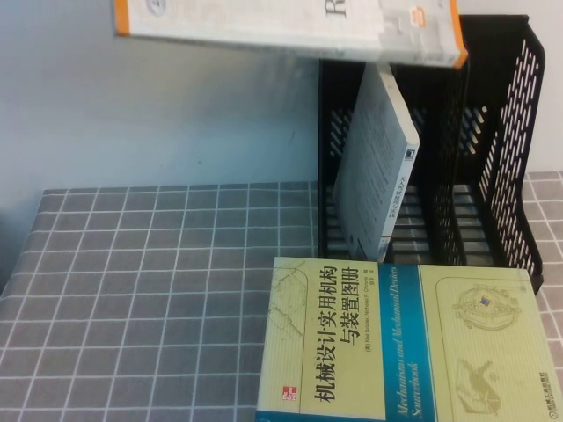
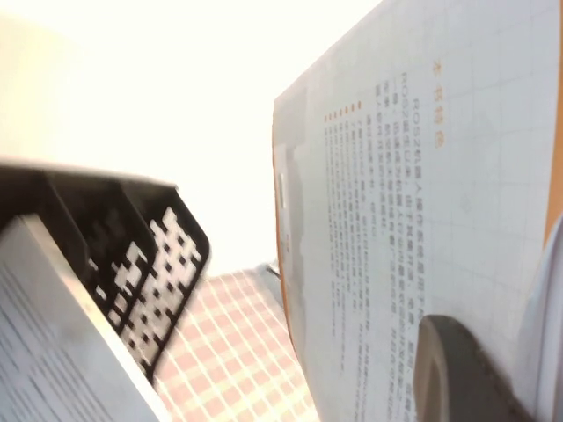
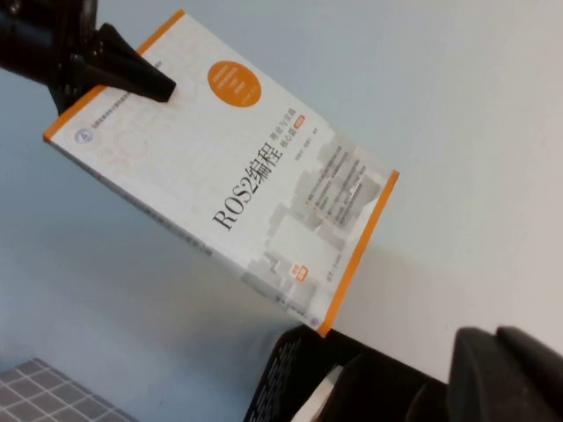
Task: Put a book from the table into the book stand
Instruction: Place the book on the book shelf
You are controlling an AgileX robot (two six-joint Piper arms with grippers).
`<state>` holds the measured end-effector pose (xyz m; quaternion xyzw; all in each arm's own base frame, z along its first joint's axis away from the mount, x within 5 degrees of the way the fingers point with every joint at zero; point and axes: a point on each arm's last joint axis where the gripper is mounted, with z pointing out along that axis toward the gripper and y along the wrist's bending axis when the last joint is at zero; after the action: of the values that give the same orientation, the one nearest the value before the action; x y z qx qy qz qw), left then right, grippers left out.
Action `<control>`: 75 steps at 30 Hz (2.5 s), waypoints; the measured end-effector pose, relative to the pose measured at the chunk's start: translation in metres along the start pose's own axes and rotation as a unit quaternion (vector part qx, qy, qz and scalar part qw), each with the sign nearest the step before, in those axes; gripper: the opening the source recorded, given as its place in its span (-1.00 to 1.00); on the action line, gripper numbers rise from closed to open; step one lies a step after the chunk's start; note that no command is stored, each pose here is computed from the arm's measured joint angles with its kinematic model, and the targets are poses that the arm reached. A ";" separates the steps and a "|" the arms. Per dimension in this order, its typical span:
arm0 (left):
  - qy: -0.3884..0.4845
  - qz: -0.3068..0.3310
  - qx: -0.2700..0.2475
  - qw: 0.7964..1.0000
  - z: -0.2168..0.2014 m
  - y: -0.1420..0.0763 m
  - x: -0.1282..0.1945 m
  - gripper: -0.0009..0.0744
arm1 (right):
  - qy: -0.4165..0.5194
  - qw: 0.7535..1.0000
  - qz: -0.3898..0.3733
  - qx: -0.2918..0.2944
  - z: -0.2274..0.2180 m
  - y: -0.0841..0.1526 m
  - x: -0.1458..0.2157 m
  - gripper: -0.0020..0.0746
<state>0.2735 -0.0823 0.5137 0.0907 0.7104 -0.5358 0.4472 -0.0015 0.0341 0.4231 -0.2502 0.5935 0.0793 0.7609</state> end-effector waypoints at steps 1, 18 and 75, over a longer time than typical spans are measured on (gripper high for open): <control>-0.007 0.009 -0.006 1.000 0.003 -0.005 -0.002 -0.70 | 0.002 1.000 0.005 0.002 0.000 0.000 0.000 -0.95; 0.100 0.050 -0.079 0.991 0.116 -0.004 0.058 -0.70 | 0.241 0.968 0.027 0.064 0.002 -0.013 0.057 -0.95; 0.069 0.083 -0.279 0.954 0.180 0.059 0.095 -0.71 | 0.285 0.954 0.075 0.063 0.016 -0.007 0.106 -0.95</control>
<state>0.3504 -0.2429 0.3995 0.0574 0.8507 -0.2699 0.4474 0.0449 0.0167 0.3283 -0.1691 0.8065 0.0241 0.5660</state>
